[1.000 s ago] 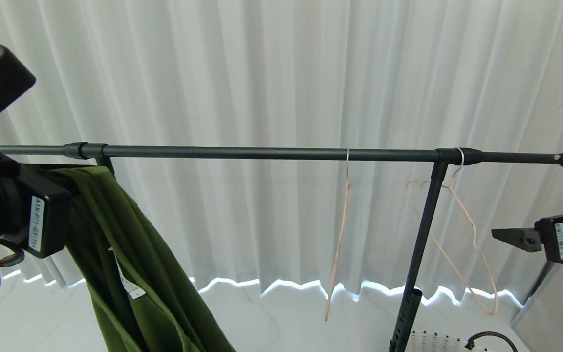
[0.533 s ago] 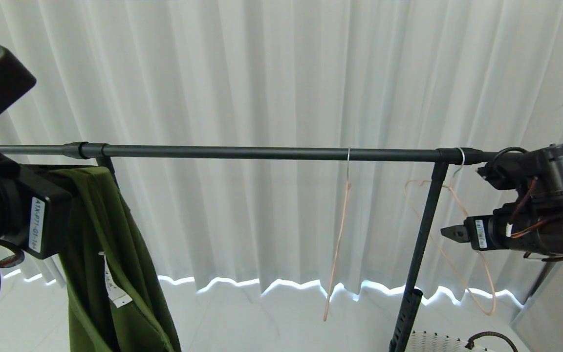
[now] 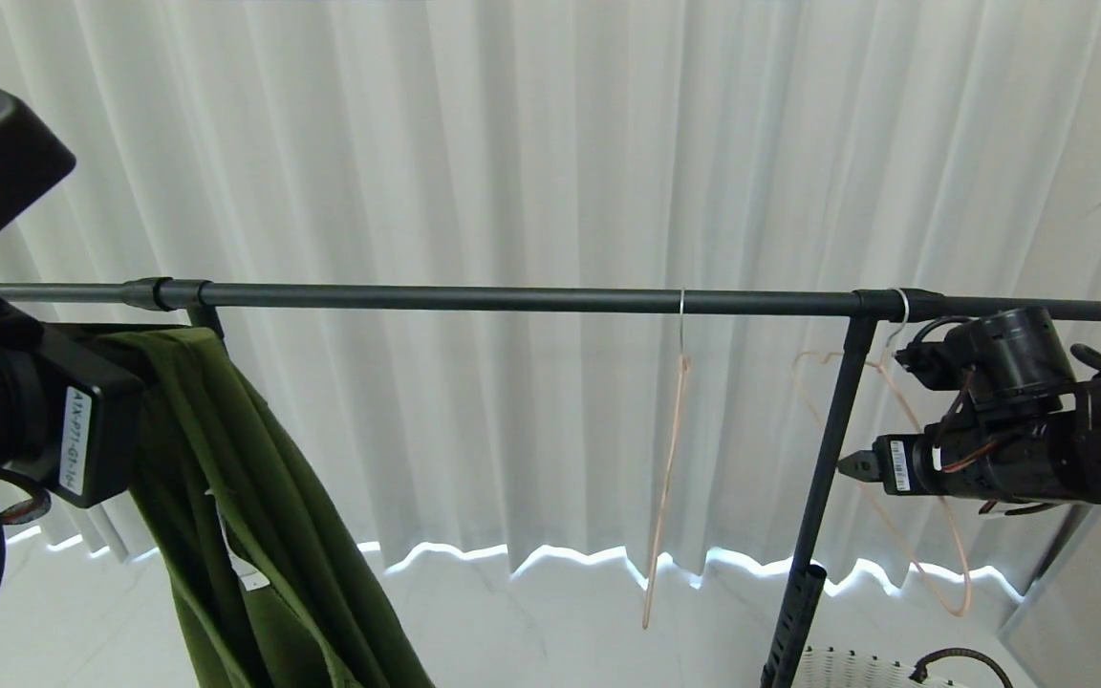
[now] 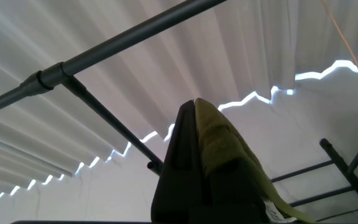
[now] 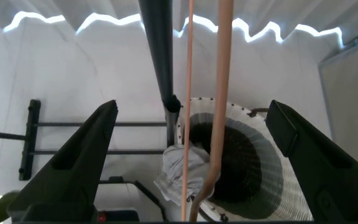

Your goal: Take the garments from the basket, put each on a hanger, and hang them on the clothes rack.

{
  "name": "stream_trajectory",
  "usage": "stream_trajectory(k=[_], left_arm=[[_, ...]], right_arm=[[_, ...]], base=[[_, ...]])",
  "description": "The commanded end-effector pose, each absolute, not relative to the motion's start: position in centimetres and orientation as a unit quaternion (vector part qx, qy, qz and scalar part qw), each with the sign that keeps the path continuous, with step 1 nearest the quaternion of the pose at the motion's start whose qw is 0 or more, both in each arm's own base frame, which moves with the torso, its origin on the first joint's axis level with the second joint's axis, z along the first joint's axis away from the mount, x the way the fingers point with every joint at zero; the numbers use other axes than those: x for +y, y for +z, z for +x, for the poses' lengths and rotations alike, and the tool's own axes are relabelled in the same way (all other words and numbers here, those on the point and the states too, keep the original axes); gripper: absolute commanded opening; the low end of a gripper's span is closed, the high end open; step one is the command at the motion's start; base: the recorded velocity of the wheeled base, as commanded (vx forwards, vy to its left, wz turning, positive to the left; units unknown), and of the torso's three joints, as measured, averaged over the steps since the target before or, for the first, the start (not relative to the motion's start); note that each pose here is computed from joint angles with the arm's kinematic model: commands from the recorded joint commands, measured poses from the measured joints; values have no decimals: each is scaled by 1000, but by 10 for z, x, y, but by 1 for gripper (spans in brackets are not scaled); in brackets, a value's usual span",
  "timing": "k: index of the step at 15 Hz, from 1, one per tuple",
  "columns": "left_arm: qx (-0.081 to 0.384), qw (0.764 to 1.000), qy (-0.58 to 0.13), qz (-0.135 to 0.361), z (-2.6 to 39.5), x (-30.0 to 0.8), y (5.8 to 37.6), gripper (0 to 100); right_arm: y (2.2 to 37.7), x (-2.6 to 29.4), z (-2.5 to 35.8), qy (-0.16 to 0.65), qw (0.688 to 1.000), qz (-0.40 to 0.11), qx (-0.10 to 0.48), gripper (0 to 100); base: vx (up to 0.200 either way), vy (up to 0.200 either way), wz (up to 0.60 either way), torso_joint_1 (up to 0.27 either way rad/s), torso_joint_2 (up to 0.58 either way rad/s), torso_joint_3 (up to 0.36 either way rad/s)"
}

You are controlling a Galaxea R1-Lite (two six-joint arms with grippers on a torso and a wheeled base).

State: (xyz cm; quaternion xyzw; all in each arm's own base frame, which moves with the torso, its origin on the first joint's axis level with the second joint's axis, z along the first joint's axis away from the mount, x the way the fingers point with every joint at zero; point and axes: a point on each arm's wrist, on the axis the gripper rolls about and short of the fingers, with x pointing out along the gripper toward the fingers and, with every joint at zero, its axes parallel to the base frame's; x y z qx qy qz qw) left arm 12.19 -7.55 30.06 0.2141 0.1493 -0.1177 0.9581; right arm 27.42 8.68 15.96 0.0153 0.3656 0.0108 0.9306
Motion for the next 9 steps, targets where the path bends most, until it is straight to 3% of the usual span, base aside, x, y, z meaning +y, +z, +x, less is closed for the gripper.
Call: stream_trajectory(k=[1, 2, 3, 9], left_arm=[[150, 958, -117, 214, 122, -76, 300, 0], [150, 958, -117, 214, 122, -76, 300, 0], [150, 958, -117, 214, 122, -76, 300, 0], [150, 958, -117, 214, 122, -76, 300, 0]], right_arm=[[158, 87, 276, 9, 930, 17, 368, 100], [158, 87, 276, 9, 930, 17, 368, 100], [158, 87, 276, 8, 930, 18, 368, 0], [163, 86, 272, 9, 932, 21, 362, 0]], base=[[0, 0, 0, 0, 0, 0], [0, 0, 0, 0, 0, 0], [0, 0, 0, 0, 0, 0], [0, 0, 0, 0, 0, 0]])
